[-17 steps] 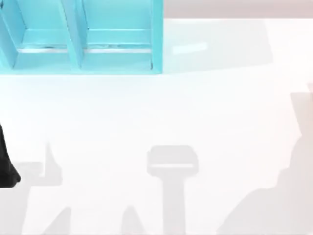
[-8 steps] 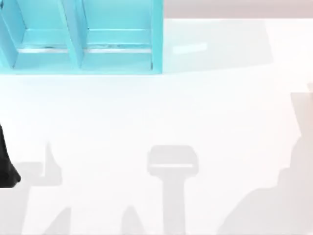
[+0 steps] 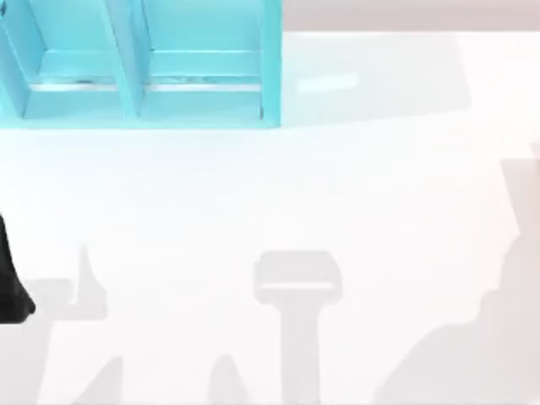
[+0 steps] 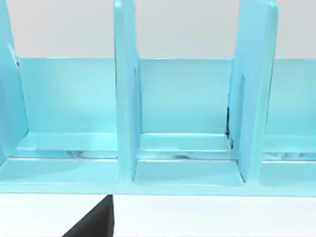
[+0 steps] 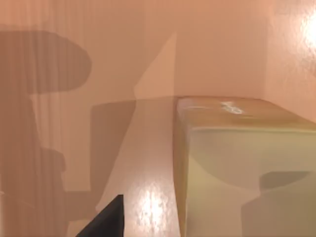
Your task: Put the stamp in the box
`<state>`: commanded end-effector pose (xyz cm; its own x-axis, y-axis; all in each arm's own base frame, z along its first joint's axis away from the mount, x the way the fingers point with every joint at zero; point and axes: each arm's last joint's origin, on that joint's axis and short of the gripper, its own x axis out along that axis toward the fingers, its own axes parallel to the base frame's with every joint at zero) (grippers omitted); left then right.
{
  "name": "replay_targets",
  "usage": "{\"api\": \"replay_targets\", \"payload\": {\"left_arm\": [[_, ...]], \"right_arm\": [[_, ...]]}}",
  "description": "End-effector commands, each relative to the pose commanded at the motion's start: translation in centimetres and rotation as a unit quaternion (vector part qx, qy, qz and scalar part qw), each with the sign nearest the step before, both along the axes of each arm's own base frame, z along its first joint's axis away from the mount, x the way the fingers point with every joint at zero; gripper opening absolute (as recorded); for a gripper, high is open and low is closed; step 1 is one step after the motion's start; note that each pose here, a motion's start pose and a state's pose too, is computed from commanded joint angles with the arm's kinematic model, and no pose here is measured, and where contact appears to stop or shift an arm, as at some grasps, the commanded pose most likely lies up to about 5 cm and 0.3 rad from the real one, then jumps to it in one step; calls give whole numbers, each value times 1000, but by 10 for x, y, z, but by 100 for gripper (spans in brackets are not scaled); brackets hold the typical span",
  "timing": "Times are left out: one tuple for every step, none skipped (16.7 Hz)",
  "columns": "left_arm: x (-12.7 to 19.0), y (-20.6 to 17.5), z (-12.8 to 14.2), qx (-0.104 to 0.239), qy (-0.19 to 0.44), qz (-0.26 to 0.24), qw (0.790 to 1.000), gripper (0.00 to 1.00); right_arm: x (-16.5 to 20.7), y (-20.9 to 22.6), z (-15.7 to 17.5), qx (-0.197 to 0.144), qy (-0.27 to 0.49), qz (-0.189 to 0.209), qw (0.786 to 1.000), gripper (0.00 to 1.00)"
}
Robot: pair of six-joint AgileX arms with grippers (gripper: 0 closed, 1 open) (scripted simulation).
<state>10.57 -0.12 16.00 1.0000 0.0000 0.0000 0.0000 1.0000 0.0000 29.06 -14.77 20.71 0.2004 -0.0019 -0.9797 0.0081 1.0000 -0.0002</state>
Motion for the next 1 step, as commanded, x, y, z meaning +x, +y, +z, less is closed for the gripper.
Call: {"api": "replay_targets", "payload": {"left_arm": [[0,0,0,0,0,0,1000,100]], "right_arm": [[0,0,0,0,0,0,1000,100]]}}
